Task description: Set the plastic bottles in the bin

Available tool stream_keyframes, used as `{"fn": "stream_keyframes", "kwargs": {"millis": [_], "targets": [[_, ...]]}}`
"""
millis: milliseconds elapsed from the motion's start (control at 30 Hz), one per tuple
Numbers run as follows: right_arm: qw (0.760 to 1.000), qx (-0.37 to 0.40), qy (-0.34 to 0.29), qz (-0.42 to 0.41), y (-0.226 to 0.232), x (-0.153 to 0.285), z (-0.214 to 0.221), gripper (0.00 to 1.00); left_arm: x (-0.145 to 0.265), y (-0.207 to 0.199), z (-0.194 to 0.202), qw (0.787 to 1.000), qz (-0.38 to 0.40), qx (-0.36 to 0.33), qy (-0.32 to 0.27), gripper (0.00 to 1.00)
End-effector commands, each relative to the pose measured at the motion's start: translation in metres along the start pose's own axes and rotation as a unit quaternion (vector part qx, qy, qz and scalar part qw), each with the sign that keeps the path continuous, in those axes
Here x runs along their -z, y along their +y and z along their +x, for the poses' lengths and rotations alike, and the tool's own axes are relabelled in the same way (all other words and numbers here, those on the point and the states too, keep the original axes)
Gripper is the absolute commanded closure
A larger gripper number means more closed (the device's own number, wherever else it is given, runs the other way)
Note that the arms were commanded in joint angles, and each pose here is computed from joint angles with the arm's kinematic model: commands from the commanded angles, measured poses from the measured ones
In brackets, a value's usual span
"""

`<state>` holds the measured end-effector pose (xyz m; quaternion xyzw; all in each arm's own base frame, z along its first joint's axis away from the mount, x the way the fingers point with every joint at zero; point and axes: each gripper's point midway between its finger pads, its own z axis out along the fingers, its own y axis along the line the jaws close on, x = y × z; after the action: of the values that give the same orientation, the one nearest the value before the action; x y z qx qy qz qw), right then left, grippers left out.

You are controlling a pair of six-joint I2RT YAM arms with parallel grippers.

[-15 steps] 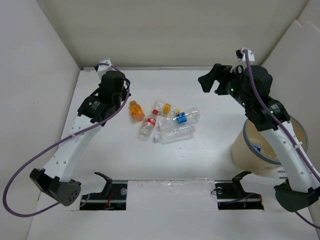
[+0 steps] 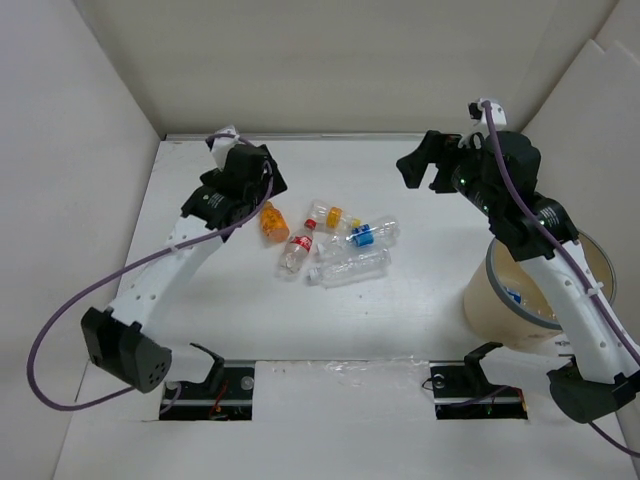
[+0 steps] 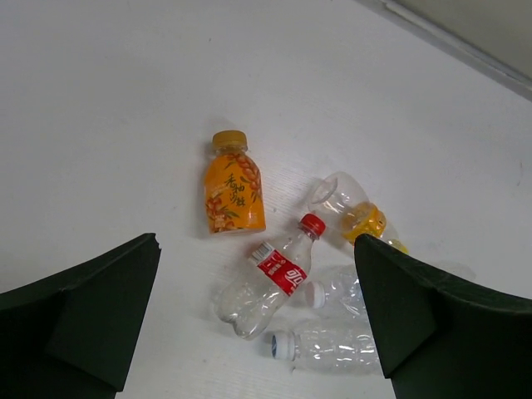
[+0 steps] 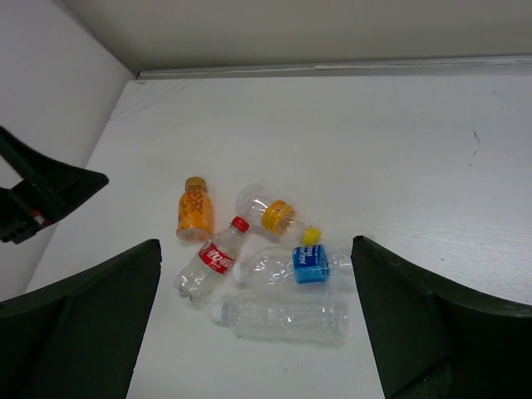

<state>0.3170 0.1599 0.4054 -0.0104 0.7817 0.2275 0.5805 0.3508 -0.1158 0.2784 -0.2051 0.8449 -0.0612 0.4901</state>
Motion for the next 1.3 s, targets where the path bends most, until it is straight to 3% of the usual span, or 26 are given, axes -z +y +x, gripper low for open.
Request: {"fn": "stream_keyframes", "kwargs": {"millis": [0,400,833,933,967,1100,1200,1233,1267], "targets": [[1.000,0.004,-0.018,-0.012,0.005,0.003,-0.014,0.00,-0.040,0.002,0.023,0.999,-0.019,0.020,0.031,0.00],[0.999,0.017,0.012,-0.048,0.019,-0.007,0.006,0.00,-0.157,0.015,0.084,0.990,-0.043,0.037,0.131,0.00],[0.998,0.023,0.021,-0.055,0.021,-0.008,0.016,0.00,-0.200,0.034,0.137,0.973,-0.112,0.056,0.195,0.01],[0.998,0.023,0.021,-0.055,0.021,-0.008,0.016,0.00,-0.204,0.037,0.146,0.970,-0.120,0.057,0.202,0.11],[0.998,0.023,0.022,-0.060,0.023,-0.007,0.016,0.00,-0.203,0.039,0.147,0.969,-0.124,0.055,0.207,0.30],[0.997,0.025,0.030,-0.066,0.026,-0.008,0.022,0.00,-0.203,0.045,0.162,0.964,-0.132,0.055,0.222,0.69],[0.997,0.024,0.027,-0.073,0.029,-0.008,0.021,0.00,-0.203,0.048,0.158,0.966,-0.139,0.058,0.210,0.83],[0.997,0.024,0.027,-0.073,0.029,-0.008,0.021,0.00,-0.201,0.046,0.153,0.967,-0.136,0.060,0.205,0.99],[0.996,0.024,0.027,-0.087,0.034,-0.007,0.020,0.00,-0.202,0.046,0.142,0.970,-0.136,0.066,0.193,1.00]]}}
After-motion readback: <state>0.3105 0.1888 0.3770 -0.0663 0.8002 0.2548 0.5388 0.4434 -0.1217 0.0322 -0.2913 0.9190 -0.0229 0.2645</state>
